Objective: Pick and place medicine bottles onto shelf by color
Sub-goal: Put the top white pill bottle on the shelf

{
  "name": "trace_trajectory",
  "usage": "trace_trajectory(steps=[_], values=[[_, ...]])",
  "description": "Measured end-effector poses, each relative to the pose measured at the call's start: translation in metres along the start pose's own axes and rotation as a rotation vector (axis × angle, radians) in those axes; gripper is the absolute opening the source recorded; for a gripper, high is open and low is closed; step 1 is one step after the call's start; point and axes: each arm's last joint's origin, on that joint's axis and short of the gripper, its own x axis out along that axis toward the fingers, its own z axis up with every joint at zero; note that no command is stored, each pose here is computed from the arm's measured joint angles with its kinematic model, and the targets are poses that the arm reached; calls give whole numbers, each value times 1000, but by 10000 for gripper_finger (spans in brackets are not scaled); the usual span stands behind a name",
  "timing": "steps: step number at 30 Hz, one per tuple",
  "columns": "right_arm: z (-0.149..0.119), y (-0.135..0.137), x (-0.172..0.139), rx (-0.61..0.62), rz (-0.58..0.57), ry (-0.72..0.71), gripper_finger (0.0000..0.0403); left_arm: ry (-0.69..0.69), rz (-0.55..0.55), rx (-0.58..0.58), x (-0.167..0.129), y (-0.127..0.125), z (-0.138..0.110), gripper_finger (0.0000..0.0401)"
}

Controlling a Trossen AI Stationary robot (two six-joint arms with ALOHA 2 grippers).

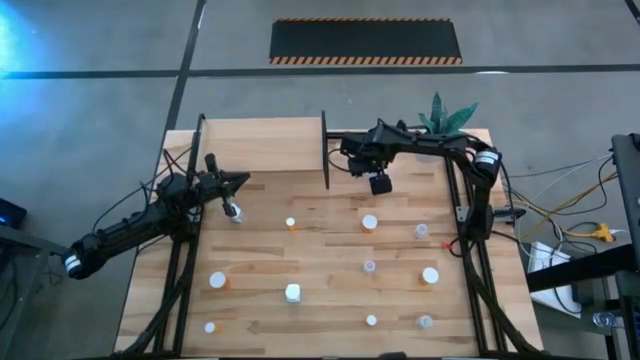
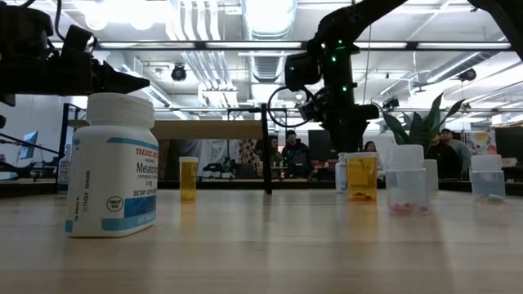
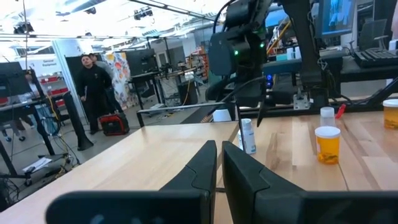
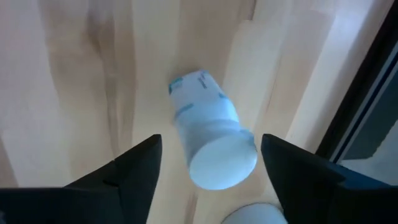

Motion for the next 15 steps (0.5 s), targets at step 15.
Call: trace_trajectory(steps=[15], values=[[-7, 0, 9, 78, 53, 14, 162, -10, 2, 2, 0, 0, 1, 8]])
